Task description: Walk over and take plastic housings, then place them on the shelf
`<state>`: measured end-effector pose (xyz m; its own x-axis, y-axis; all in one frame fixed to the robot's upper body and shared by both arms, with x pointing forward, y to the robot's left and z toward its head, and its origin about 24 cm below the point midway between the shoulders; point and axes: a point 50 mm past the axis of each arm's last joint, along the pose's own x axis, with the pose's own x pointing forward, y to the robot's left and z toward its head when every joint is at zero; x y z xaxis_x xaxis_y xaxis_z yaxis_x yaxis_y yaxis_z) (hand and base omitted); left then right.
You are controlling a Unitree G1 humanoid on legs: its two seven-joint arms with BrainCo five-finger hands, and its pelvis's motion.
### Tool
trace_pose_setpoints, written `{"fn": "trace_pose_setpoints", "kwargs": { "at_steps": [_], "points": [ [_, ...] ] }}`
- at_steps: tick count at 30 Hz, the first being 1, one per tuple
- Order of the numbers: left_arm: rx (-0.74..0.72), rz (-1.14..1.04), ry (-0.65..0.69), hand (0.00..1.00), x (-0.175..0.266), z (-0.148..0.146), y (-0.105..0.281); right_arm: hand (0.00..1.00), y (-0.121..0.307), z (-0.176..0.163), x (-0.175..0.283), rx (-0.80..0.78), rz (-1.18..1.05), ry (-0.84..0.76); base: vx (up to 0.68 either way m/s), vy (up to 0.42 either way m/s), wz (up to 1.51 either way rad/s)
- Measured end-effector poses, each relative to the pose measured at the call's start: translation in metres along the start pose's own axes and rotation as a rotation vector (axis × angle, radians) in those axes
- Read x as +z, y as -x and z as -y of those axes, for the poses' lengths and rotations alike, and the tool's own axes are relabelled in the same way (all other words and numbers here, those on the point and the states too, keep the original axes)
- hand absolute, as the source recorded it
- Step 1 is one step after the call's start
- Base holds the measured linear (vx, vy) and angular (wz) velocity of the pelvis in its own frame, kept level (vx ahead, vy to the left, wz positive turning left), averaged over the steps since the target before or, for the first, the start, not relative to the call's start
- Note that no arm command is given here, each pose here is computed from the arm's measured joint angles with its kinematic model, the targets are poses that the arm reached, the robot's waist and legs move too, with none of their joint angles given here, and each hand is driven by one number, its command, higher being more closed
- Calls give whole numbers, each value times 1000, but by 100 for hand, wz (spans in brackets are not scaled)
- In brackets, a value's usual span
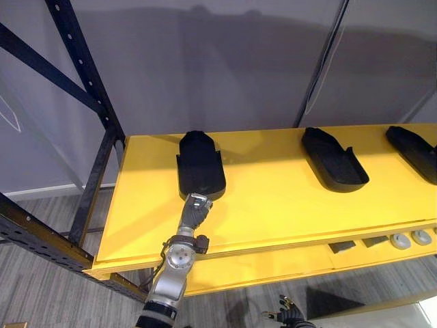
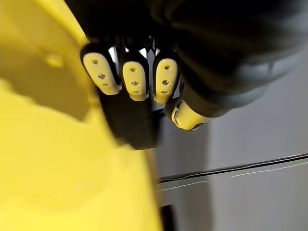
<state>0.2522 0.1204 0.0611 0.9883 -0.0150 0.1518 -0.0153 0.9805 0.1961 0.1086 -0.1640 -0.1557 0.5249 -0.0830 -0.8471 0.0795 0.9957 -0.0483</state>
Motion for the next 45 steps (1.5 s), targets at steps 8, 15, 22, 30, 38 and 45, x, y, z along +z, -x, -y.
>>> {"fn": "trace_pose_setpoints", "kwargs": {
  "at_steps": [8,15,22,30,38,45],
  "points": [
    [185,315,141,100,63,-41,32,0,1,9,-5,-24,-15,-14,-35,-15,18],
    [370,303,204,100,62,-70,65,0,3,11,-9,-34,-24,-14,-72,-12,25],
    [480,325,255,100,67,-84,85,0,4,9,-12,-54,-29,-38,-83,-18,16],
    [662,92,237,100,24,-96,111,0,4,13,-7,-87,-11,-44,-89,-11,26],
    [560,-633,184,100,-102,-73,158,0,5,-2,-2,-24,14,13,14,46,-14],
    [497,-891,118,0,-145,-65,180,0,6,-4,1,-16,25,10,37,11,-10]
  ]
}}
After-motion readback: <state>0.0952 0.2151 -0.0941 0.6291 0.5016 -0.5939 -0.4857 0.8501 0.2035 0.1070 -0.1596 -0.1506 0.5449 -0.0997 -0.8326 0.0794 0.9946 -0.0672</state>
